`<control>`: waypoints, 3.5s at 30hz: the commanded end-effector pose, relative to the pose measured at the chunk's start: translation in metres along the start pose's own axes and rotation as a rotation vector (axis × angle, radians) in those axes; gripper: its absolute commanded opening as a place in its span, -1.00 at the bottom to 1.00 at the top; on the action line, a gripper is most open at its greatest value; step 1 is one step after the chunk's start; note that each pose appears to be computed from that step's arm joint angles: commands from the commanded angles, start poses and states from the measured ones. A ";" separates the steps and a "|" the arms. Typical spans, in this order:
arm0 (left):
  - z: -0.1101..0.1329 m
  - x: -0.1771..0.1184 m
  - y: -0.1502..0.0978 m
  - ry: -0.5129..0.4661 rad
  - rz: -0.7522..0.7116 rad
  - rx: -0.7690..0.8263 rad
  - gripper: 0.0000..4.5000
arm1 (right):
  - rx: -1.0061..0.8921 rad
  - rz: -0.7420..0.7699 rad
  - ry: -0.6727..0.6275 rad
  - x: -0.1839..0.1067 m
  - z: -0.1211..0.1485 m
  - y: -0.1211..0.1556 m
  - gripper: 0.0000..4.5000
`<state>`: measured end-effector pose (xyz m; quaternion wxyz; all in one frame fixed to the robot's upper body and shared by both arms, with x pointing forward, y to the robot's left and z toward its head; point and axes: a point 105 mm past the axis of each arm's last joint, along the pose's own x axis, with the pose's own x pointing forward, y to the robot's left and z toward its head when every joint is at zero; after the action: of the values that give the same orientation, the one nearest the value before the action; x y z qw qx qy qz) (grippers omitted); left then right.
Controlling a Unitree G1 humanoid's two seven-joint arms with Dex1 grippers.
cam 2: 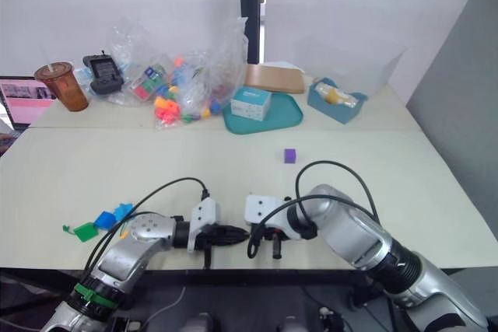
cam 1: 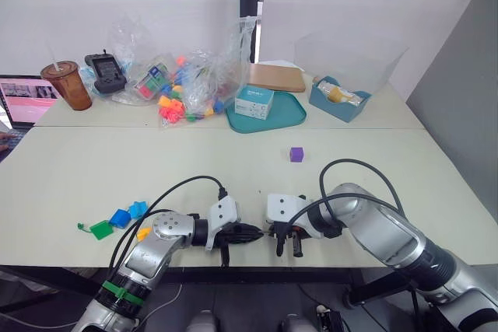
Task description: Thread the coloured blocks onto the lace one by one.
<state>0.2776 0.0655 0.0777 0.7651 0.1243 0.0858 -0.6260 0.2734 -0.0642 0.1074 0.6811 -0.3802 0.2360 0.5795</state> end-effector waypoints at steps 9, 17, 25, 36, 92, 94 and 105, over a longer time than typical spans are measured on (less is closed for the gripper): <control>0.004 -0.022 0.010 0.011 0.063 0.005 -1.00 | 0.128 -0.090 -0.159 -0.024 0.008 0.001 0.04; 0.006 -0.047 0.008 0.034 0.101 -0.029 -1.00 | 0.504 -0.637 -0.306 -0.047 -0.036 -0.036 0.82; 0.004 -0.059 0.008 0.045 0.152 -0.060 -1.00 | 0.797 -1.078 -0.470 -0.016 -0.036 -0.081 0.82; 0.008 -0.063 0.006 0.045 0.203 -0.061 -1.00 | 0.934 -1.292 -0.480 0.022 -0.046 -0.150 0.82; 0.013 -0.050 0.002 0.025 0.185 -0.066 -1.00 | 0.748 -1.081 -0.630 0.004 -0.026 -0.049 -0.48; 0.013 -0.052 0.004 0.027 0.185 -0.064 -1.00 | 0.724 -1.057 -0.591 0.000 -0.021 -0.020 -0.48; 0.014 -0.048 0.004 0.037 0.133 -0.048 -1.00 | 0.802 -0.823 -0.419 0.035 -0.030 0.039 -0.48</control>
<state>0.2722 0.1099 0.0976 0.8104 0.1160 0.1240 -0.5608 0.2544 -0.0777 0.0747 0.9819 -0.0417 0.0793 0.1671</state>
